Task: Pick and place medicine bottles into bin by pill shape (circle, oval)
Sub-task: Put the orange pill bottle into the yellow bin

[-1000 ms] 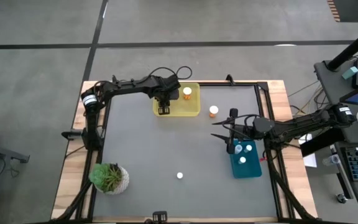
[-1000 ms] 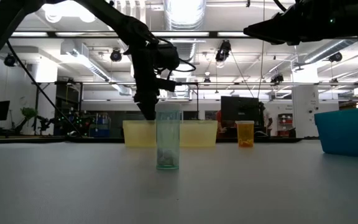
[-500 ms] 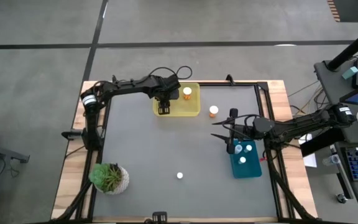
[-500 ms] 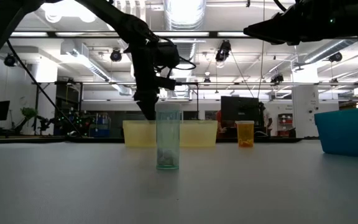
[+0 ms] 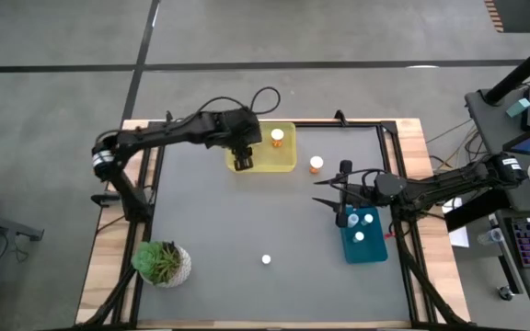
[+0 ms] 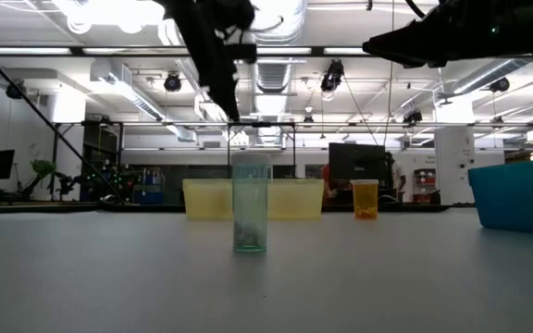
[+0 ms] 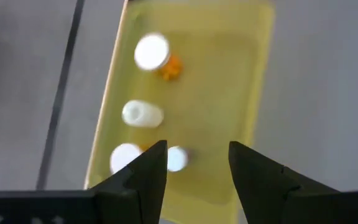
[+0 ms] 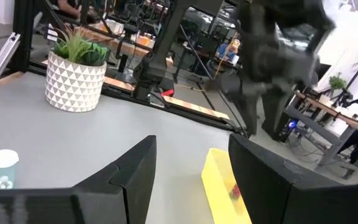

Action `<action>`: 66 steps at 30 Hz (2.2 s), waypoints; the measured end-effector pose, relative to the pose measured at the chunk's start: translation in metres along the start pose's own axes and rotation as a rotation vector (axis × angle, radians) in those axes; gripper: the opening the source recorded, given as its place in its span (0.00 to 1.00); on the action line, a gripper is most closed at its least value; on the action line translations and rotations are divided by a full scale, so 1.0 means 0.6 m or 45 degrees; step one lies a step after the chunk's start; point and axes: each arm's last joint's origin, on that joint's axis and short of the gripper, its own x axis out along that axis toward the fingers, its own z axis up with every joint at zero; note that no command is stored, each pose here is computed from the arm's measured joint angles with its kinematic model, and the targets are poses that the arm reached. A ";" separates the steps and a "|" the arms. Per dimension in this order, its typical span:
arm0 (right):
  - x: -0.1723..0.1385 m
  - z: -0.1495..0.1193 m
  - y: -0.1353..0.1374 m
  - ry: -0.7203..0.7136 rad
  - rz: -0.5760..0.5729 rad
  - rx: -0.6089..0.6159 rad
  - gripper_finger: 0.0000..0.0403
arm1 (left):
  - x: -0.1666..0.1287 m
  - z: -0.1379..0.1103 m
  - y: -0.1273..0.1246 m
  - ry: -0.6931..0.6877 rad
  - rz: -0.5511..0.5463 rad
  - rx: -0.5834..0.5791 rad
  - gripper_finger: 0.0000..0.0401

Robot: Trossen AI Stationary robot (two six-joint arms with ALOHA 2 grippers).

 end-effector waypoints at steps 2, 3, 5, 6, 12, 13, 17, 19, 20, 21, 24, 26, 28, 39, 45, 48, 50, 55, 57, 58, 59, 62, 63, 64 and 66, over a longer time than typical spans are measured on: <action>0.000 0.000 0.000 0.001 0.001 0.008 0.48 | -0.021 0.003 -0.018 -0.075 -0.011 -0.031 0.39; 0.000 -0.001 0.000 0.005 0.002 0.012 0.48 | -0.031 0.004 -0.029 -0.114 -0.019 -0.037 0.39; 0.000 -0.001 0.000 0.006 0.002 0.027 0.48 | -0.045 0.001 -0.054 -0.171 -0.046 -0.019 0.39; 0.000 -0.001 0.000 0.009 0.003 0.032 0.48 | -0.052 0.002 -0.067 -0.216 -0.059 -0.004 0.39; 0.000 -0.003 0.001 0.021 0.006 0.107 0.48 | -0.077 -0.011 -0.133 -0.407 -0.134 0.058 0.39; 0.000 -0.003 0.001 0.028 0.009 0.127 0.48 | -0.079 -0.015 -0.143 -0.425 -0.147 0.072 0.39; 0.000 -0.008 0.003 0.067 0.018 0.240 0.48 | -0.080 -0.031 -0.181 -0.554 -0.188 0.103 0.39; -0.001 -0.013 0.005 0.107 0.027 0.315 0.48 | -0.077 -0.040 -0.194 -0.613 -0.201 0.114 0.39; -0.001 -0.015 0.006 0.127 0.029 0.354 0.48 | -0.074 -0.045 -0.199 -0.638 -0.203 0.121 0.39; -0.001 -0.017 0.007 0.146 0.031 0.400 0.48 | -0.072 -0.049 -0.204 -0.669 -0.202 0.132 0.39; -0.002 -0.021 0.010 0.185 0.034 0.530 0.48 | -0.064 -0.062 -0.213 -0.772 -0.190 0.148 0.39; -0.002 -0.021 0.013 0.209 0.045 0.595 0.48 | -0.058 -0.069 -0.216 -0.855 -0.169 0.153 0.39; -0.001 -0.016 0.017 0.201 0.061 0.644 0.48 | -0.051 -0.076 -0.218 -0.928 -0.134 0.192 0.39; 0.050 0.056 0.029 0.124 0.132 0.738 0.48 | -0.045 -0.096 -0.217 -1.136 -0.022 0.266 0.39; 0.102 0.061 0.047 0.206 0.145 0.751 0.48 | -0.066 -0.122 -0.207 -1.159 -0.020 0.253 0.39; 0.125 0.061 0.054 0.292 0.138 0.796 0.48 | -0.085 -0.137 -0.198 -1.190 -0.028 0.211 0.39; 0.141 0.063 0.058 0.354 0.126 0.817 0.48 | -0.091 -0.154 -0.194 -1.204 -0.027 0.201 0.39; 0.172 0.072 0.058 0.508 -0.031 0.836 0.48 | -0.099 -0.181 -0.188 -1.237 -0.022 0.187 0.39; 0.183 0.074 0.057 0.577 -0.107 0.828 0.48 | -0.101 -0.190 -0.187 -1.252 -0.017 0.184 0.39; 0.189 0.080 0.054 0.589 -0.139 0.829 0.48 | -0.101 -0.194 -0.187 -1.249 -0.016 0.188 0.39; 0.193 0.082 0.053 0.620 -0.166 0.829 0.48 | -0.102 -0.195 -0.186 -1.256 -0.014 0.186 0.39; 0.211 0.086 0.047 0.708 -0.243 0.825 0.48 | -0.105 -0.201 -0.184 -1.271 -0.011 0.181 0.39; 0.215 0.086 0.044 0.744 -0.261 0.826 0.48 | -0.106 -0.201 -0.184 -1.276 -0.009 0.178 0.39; 0.220 0.084 0.040 0.787 -0.280 0.818 0.48 | -0.106 -0.200 -0.183 -1.284 -0.007 0.175 0.39; 0.235 0.085 0.029 0.830 -0.323 0.827 0.48 | -0.104 -0.205 -0.184 -1.268 -0.010 0.182 0.39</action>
